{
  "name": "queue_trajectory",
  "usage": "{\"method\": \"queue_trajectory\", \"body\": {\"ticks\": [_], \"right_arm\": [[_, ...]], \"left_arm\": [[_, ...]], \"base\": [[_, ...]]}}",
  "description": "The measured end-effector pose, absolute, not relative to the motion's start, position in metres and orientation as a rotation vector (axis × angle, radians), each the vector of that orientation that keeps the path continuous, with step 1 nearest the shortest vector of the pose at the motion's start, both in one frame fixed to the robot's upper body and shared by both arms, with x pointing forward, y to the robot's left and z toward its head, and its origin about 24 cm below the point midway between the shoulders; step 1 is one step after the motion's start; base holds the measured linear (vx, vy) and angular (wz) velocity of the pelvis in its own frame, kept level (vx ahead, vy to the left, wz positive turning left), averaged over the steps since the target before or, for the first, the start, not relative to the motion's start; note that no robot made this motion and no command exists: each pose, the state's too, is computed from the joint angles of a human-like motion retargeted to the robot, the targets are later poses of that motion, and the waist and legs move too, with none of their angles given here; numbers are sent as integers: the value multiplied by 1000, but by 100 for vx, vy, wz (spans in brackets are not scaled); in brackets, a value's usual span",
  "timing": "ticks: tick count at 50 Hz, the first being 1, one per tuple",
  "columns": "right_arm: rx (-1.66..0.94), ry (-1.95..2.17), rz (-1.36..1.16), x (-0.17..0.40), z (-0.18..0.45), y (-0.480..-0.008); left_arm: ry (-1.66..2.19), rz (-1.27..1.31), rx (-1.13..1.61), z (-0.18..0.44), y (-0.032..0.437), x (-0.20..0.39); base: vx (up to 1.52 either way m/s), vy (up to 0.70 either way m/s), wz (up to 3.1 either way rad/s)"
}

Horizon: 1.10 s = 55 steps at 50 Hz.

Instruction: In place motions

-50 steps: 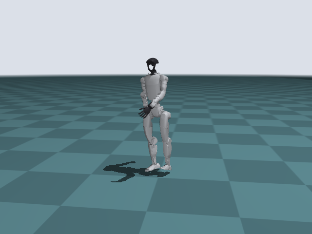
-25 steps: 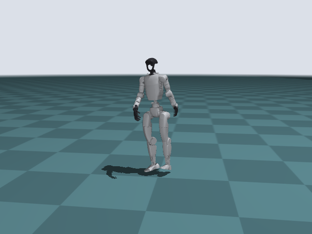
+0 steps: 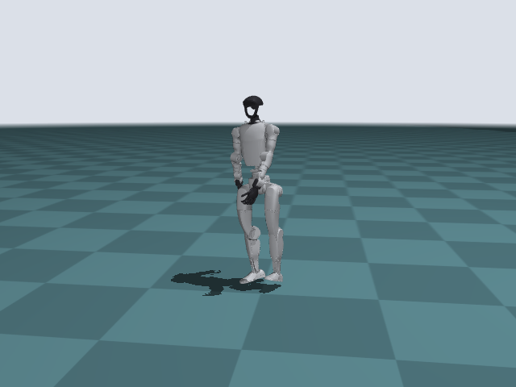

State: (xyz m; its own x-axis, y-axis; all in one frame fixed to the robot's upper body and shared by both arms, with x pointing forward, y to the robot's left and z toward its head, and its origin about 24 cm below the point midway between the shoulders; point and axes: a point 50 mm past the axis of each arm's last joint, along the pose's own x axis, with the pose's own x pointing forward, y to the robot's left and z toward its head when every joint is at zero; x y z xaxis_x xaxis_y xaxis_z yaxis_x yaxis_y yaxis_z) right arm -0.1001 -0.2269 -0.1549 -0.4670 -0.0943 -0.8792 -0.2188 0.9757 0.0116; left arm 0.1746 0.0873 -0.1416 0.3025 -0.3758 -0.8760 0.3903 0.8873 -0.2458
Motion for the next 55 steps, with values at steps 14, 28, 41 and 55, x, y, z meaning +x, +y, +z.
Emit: {"method": "queue_trajectory", "body": {"ticks": [14,28,41,55], "right_arm": [[-319,1980,98,-81,-160,-231],[-467,1231,557,82,-169,-187],[-372,1434,292,50,-168,-237],[-387,1431,11,26,-156,-285]], "left_arm": [[1447,-511,99,-166,117,113],[2116,38,-403,-158,141,-105],[1866,-16,-316,-174,179,-29],[1806,62,-213,-168,223,-5]], "base": [[2,-1,-20],[2,-2,0],[-16,4,86],[-15,20,-27]]}}
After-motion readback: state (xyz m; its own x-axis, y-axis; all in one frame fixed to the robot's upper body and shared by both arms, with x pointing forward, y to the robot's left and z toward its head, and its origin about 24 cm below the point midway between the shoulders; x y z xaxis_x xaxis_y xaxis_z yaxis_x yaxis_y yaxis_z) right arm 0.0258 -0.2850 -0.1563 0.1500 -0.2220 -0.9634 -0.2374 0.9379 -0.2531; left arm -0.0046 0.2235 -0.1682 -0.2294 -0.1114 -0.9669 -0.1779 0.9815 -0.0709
